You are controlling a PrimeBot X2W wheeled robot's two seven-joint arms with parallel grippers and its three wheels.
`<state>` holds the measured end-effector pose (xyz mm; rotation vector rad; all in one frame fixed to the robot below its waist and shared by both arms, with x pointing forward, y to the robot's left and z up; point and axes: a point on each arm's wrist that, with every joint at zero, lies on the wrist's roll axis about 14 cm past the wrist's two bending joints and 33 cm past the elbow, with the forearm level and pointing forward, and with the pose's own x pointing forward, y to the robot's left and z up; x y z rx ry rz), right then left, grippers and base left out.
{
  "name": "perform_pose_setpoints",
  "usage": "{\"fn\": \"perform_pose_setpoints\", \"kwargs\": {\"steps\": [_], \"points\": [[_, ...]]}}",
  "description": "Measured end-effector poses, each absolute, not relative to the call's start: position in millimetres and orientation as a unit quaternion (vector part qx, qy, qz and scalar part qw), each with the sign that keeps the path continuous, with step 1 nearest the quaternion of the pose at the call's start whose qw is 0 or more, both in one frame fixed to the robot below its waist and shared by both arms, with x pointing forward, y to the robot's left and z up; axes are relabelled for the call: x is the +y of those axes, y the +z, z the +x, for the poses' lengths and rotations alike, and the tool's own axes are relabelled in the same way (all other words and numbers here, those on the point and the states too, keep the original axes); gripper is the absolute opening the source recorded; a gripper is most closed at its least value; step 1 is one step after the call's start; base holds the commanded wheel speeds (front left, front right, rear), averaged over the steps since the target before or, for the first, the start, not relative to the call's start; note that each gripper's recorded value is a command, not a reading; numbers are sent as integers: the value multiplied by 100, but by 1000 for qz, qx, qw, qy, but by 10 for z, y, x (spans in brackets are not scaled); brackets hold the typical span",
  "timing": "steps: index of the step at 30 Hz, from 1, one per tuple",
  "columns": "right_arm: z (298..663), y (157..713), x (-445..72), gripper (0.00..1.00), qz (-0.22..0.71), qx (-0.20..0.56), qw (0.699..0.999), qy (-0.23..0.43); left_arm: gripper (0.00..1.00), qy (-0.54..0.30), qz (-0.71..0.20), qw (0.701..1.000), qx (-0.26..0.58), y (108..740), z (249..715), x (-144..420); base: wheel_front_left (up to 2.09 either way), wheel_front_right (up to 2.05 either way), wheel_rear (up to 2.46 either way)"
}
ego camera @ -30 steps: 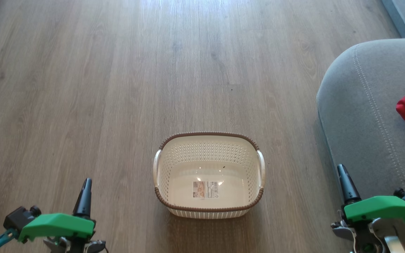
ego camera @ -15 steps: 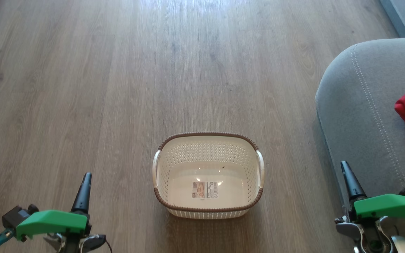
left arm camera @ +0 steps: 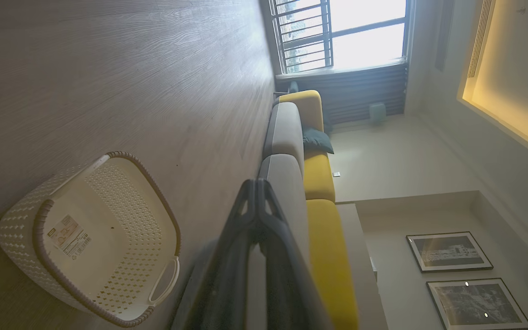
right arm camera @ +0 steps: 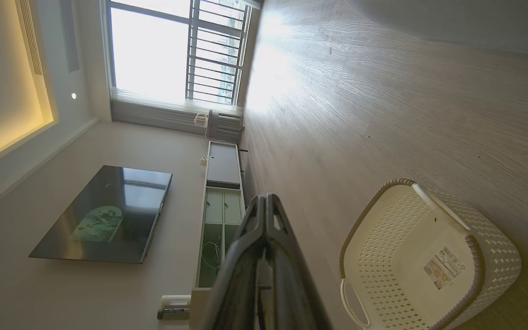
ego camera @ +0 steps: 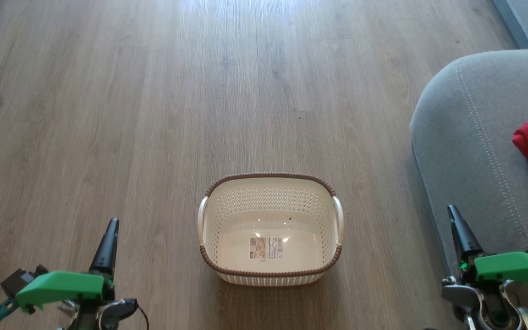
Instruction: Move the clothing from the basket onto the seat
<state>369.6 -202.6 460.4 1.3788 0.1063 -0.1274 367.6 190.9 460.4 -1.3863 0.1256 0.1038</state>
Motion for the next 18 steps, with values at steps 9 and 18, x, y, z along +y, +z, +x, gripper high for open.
{"fn": "perform_pose_setpoints", "kwargs": {"steps": [9,18], "points": [[3705,4669,-2056,0,674,36,736,-54,0,39,-675,735,52,4661,3696,1891,0,0,0],[3715,4742,-2072,0,707,25,706,-45,0,24,-709,703,40,4774,3751,1875,0,0,0]]}}
